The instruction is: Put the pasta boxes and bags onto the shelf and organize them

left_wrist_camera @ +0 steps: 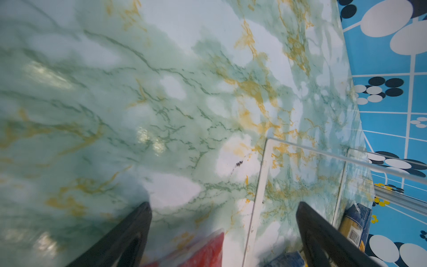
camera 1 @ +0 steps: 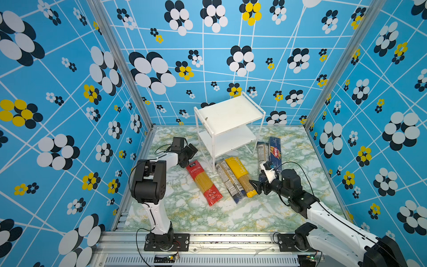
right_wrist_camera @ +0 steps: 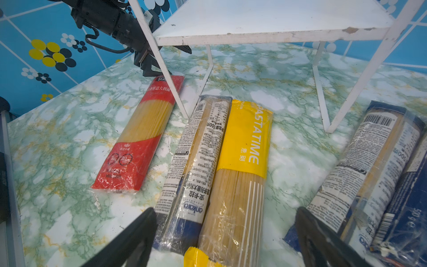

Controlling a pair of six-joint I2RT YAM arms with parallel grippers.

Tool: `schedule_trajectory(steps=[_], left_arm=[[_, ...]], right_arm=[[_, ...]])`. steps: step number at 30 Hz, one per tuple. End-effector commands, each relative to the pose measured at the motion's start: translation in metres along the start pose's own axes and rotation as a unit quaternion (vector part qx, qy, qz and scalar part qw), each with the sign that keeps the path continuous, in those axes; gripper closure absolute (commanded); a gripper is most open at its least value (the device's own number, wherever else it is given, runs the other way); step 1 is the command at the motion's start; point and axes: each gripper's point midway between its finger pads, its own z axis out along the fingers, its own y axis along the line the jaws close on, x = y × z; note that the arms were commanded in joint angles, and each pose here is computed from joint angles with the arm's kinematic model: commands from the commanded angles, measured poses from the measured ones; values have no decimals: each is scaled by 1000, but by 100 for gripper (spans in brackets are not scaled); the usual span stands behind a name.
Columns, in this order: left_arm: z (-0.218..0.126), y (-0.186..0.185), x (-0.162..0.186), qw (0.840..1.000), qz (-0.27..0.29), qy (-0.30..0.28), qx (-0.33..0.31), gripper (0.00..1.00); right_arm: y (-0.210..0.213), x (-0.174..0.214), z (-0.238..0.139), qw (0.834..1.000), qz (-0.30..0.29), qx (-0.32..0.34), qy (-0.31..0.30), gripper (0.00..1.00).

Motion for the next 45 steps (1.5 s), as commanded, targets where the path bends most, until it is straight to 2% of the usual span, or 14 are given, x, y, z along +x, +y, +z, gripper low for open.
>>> schedule_trajectory(steps=[1, 5, 8, 17, 23, 31, 39, 45], left_arm=[[2, 14, 21, 1000, -7, 23, -4, 1], [5, 21, 33, 999, -3, 30, -11, 1], [-5, 14, 39, 1000, 5, 30, 0, 1], [-36, 31, 66, 1000, 0, 15, -2, 1], [-57, 47, 79, 1000, 1, 11, -10, 1], [-96, 55, 76, 999, 36, -10, -35, 1], [-149, 46, 76, 996, 81, -46, 12, 1], [-170, 51, 86, 992, 106, -55, 45, 1]], right_arm=[[0, -3, -1, 1000, 1, 3, -14, 4], [1, -2, -1, 1000, 2, 1, -12, 4], [2, -3, -1, 1000, 2, -1, -12, 4], [14, -2, 0, 999, 3, -37, -2, 5], [44, 4, 7, 993, -2, -113, 29, 7], [94, 21, 23, 978, -89, -163, 92, 7], [133, 27, 49, 968, -118, -195, 101, 7], [156, 32, 75, 966, -115, -214, 94, 8]])
